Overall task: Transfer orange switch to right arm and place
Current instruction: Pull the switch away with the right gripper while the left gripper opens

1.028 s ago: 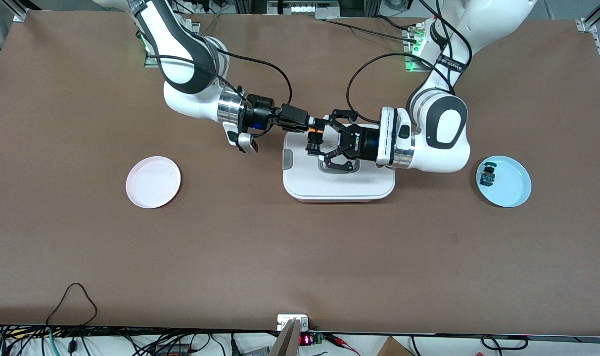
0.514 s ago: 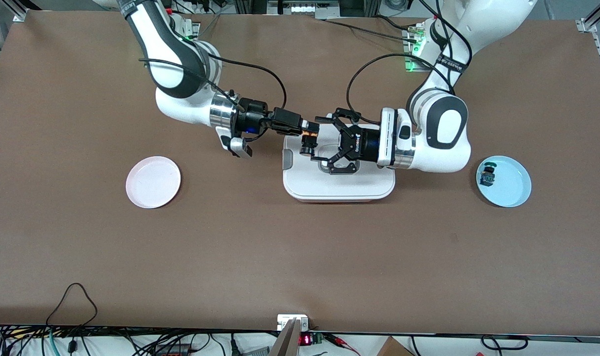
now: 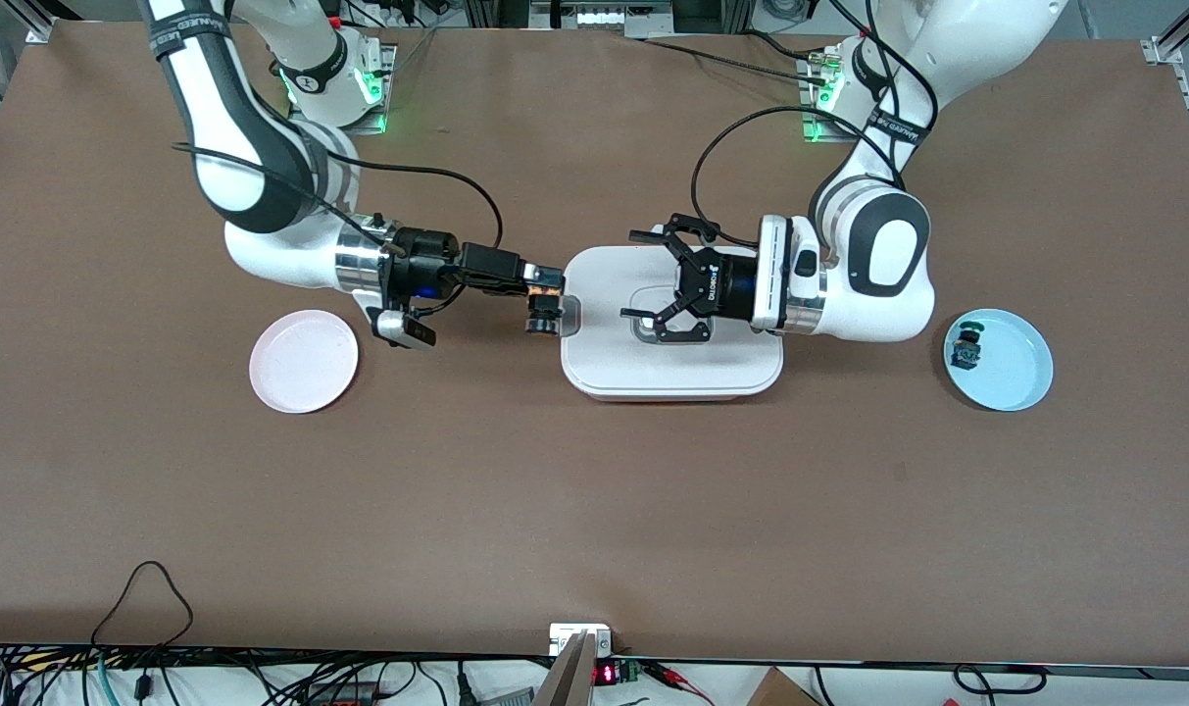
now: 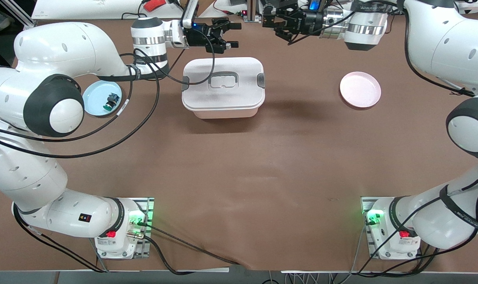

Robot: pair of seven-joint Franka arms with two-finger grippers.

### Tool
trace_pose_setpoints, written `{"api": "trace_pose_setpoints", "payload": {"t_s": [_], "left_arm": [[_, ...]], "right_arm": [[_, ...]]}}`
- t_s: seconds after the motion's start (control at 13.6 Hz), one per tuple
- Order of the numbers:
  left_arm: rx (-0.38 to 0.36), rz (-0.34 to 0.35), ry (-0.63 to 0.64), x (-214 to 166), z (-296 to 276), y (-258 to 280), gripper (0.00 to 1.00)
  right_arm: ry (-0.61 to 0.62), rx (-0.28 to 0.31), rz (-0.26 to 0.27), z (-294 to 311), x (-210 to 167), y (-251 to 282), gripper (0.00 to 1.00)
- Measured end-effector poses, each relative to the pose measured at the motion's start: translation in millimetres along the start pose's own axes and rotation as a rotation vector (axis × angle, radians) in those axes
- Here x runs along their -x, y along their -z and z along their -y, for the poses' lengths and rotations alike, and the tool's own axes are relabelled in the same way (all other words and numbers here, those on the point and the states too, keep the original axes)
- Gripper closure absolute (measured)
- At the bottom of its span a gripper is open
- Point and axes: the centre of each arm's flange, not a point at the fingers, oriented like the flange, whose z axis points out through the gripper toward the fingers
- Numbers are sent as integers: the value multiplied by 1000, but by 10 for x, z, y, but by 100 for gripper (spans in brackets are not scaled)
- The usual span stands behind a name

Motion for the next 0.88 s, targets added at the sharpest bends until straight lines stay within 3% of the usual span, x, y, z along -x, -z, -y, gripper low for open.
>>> {"api": "trace_pose_setpoints", "payload": {"t_s": [0.22, 0.51, 0.66, 0.88], "left_arm": [[24, 20, -12, 2, 24, 244, 0], [85, 75, -28, -6, 12, 658, 0], [121, 117, -29, 14, -6, 951, 0], [158, 216, -16, 104, -40, 1387, 0]], "right_arm": [[13, 11, 104, -40, -103, 450, 67], [14, 34, 261, -51, -232, 1474, 67], [6, 25, 297, -35, -236, 1821, 67], [14, 30, 314, 25, -202, 1937, 67]]}}
